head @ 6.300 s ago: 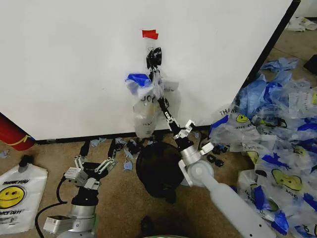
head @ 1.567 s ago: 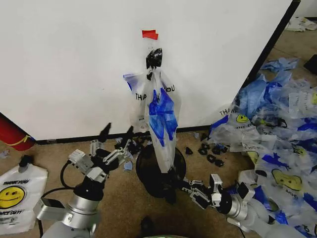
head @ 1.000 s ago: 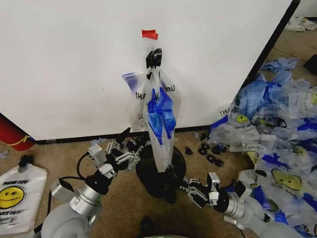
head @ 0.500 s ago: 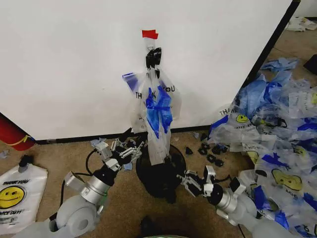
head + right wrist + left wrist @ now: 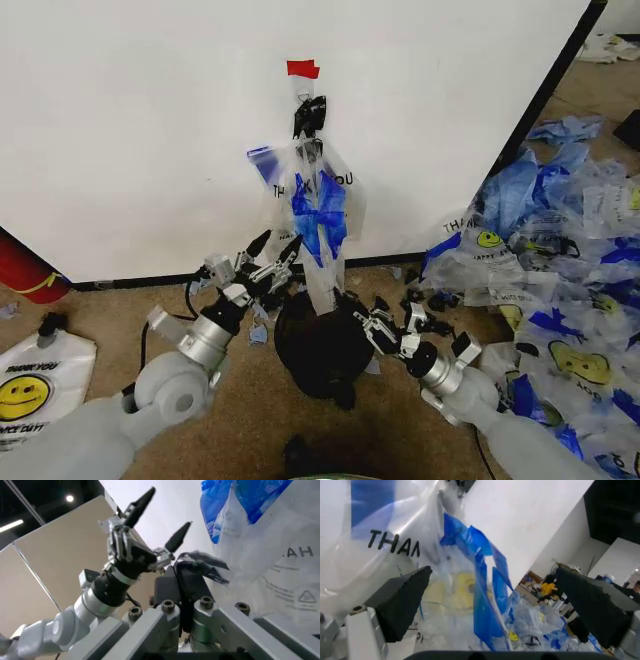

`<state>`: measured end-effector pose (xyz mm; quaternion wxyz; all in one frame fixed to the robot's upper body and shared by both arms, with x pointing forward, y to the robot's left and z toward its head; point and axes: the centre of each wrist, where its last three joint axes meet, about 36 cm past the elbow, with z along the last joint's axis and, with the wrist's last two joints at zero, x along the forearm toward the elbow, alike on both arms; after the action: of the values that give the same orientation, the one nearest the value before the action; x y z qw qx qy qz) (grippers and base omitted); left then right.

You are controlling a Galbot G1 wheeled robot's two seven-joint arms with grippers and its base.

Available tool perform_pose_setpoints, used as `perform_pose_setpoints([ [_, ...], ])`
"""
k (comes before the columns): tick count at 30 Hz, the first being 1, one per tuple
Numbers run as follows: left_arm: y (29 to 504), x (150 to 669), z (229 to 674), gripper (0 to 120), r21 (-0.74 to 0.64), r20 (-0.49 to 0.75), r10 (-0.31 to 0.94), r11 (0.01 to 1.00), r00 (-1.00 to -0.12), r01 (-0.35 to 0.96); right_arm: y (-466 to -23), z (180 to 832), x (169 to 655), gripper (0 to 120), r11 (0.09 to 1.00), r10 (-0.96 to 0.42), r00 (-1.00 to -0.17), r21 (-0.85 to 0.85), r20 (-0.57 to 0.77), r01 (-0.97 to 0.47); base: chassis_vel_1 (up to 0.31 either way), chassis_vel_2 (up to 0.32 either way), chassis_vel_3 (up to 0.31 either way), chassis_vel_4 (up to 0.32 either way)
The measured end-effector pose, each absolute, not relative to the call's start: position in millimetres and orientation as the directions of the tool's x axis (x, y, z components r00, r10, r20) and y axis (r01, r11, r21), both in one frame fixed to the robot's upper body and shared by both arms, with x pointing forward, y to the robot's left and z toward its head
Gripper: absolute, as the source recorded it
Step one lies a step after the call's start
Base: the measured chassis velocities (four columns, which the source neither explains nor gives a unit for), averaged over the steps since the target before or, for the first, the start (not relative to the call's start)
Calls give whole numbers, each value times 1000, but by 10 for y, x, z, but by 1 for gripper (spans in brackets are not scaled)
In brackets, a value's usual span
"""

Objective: Pick up the garbage bag from the wall and place it over the trash bin.

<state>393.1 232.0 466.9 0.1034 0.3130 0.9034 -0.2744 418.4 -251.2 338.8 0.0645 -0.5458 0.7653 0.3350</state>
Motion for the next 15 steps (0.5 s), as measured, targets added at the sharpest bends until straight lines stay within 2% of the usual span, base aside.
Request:
perform_pose_setpoints([
  [15, 2193, 4215, 4619, 98, -439, -332, 541, 636, -773, 634, -2539, 3414, 4122, 0, 166, -801, -378, 433, -465, -886, 0, 0, 0, 0],
])
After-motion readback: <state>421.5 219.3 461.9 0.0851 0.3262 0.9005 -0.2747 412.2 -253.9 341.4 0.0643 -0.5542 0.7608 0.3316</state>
